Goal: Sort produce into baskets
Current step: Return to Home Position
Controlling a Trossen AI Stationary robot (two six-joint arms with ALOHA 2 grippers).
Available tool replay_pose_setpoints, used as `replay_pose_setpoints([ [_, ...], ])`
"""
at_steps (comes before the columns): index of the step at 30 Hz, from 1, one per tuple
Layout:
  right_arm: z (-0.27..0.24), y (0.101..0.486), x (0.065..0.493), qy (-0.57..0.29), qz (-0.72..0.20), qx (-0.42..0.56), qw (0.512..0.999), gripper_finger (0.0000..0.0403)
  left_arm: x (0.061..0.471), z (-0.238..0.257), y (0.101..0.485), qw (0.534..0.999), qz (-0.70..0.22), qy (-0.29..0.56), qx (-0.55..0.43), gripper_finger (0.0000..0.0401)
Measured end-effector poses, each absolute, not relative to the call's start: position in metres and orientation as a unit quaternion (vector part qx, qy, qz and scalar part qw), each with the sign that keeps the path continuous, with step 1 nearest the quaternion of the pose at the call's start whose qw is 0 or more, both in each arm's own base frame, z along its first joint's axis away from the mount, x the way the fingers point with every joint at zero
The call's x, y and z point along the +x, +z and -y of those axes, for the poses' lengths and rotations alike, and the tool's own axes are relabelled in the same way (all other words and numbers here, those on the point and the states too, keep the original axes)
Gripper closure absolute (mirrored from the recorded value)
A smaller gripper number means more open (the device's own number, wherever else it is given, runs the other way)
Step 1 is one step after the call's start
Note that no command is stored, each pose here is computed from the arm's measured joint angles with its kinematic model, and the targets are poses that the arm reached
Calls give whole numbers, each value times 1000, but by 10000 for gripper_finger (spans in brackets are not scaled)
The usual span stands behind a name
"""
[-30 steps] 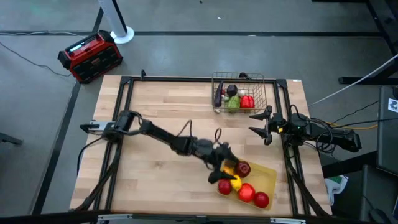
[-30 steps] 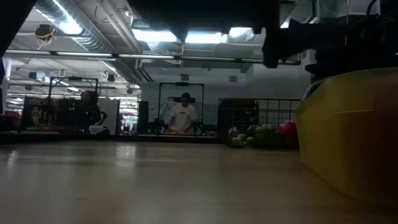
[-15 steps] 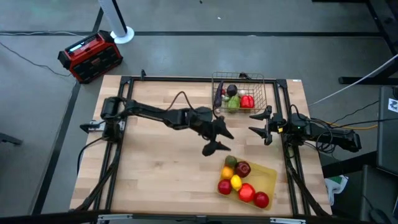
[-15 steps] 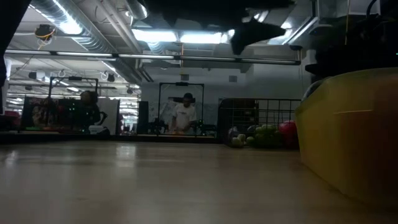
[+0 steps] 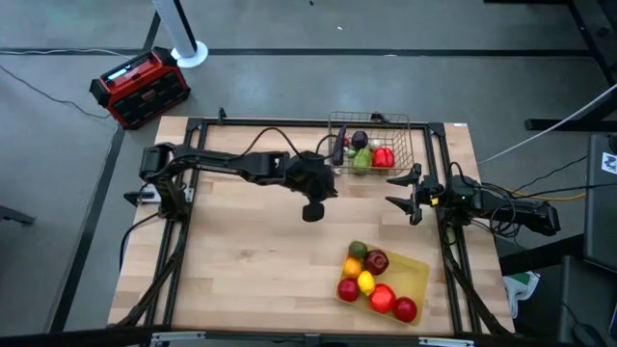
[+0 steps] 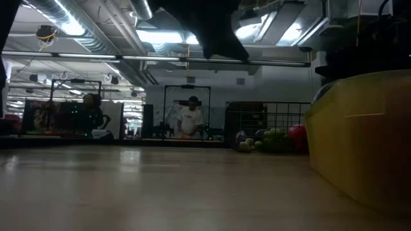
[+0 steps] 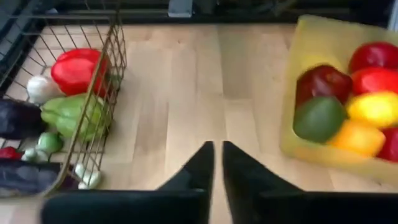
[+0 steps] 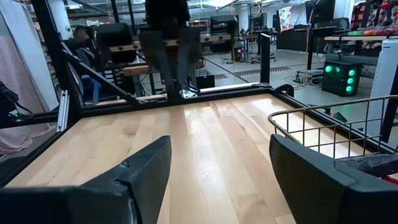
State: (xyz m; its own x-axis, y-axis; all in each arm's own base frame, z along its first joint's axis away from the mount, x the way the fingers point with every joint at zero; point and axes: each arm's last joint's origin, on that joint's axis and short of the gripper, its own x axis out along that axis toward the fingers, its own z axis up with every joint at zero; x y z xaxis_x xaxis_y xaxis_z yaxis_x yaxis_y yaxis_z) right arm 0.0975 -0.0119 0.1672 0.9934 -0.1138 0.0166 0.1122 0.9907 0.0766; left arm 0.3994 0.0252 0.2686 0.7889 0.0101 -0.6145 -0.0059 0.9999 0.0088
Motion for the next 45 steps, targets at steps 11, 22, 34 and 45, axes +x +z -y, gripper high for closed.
replay_pose_setpoints([
  [11,12,167,97,-57,11,38,998,134,318,-19,271,957,-289,31,13,398],
  [22,12,167,97,-57,10,38,998,134,189,-9,221,989,-142,39,-16,397],
  [34,12,167,97,-57,10,38,998,134,118,-5,176,999,-14,35,-26,395],
  [45,12,167,97,-57,10,38,998,134,102,-4,172,999,27,36,-9,395],
])
